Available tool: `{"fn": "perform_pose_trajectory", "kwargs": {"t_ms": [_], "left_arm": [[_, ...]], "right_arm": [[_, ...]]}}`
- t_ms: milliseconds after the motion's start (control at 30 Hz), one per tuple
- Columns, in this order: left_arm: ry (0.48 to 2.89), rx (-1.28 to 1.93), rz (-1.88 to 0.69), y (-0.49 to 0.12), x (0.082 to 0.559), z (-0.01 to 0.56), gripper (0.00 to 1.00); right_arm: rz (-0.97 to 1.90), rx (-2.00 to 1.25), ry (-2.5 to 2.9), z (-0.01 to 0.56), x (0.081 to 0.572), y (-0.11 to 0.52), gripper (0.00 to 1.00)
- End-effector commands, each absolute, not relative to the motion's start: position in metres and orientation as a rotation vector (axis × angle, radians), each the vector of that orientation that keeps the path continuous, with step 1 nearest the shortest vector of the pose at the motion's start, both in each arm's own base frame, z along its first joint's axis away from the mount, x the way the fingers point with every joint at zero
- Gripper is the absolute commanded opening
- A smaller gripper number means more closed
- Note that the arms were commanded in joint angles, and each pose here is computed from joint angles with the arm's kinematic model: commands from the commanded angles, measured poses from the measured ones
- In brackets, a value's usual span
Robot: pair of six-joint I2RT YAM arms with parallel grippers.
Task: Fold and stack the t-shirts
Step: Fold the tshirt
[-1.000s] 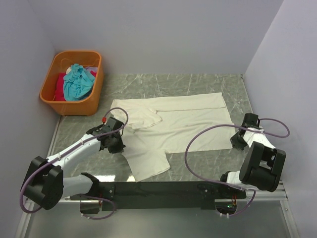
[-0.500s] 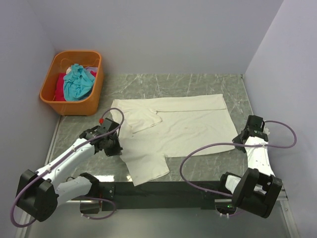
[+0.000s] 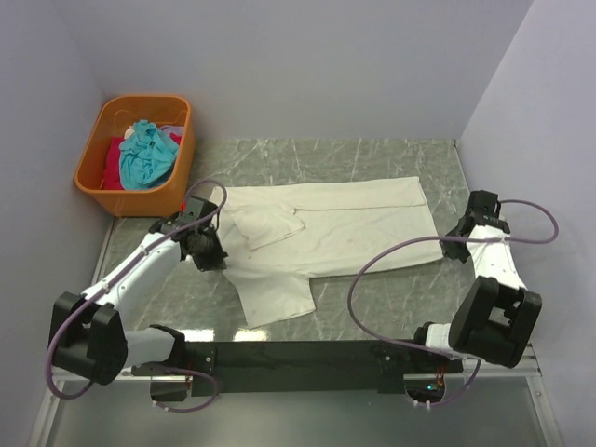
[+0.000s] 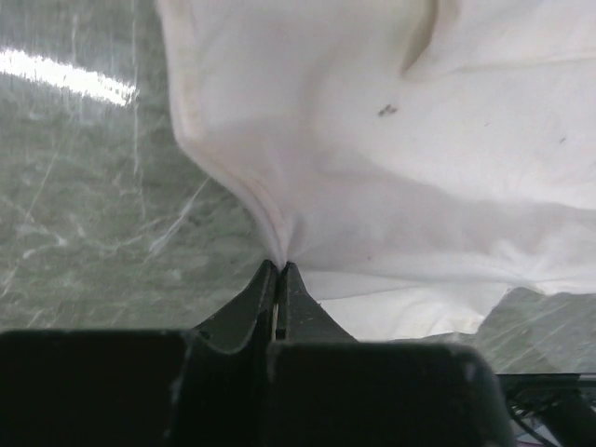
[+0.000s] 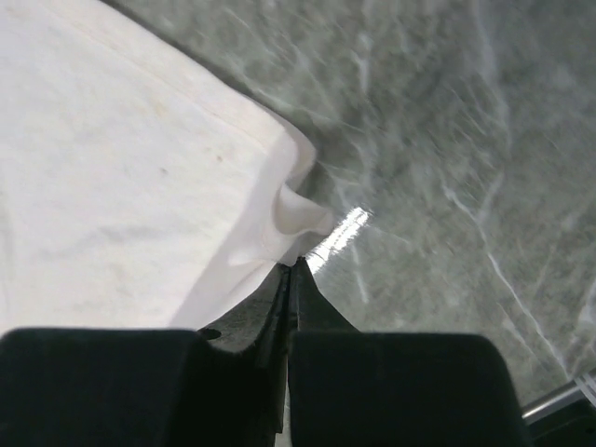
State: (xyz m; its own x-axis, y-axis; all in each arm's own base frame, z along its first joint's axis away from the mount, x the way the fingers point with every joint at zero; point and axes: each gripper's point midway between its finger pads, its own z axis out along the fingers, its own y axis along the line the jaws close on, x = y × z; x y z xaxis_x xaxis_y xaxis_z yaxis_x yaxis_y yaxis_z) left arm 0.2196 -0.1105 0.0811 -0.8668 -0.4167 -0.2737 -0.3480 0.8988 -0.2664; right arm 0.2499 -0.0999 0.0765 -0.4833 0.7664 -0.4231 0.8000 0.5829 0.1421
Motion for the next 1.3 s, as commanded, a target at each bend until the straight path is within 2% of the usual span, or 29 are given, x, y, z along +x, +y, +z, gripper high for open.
{"fn": "perform_pose_trajectory", "kwargs": {"t_ms": [0, 400, 867, 1267], "left_arm": [[2.678, -0.507, -0.357, -0.116, 0.251, 0.104, 0.01], [2.676, -0.562, -0.309, -0.101, 0.296, 0.096, 0.01], [2.649, -0.565, -0.254, -0.090, 0.329, 0.095, 0.01], [2.665, -0.569, -0.195, -0.085, 0.352, 0.073, 0.01]], "right_arm": [[-0.112, 1.159, 2.338, 0.093, 0.285, -0.107, 0.00], [-0.203, 0.979, 2.405, 0.095, 0.350, -0.100, 0.00], [-0.188, 0.963, 2.391, 0.090, 0.387, -0.104, 0.00], [-0.162, 0.977, 2.400, 0.071, 0.410, -0.106, 0.00]]}}
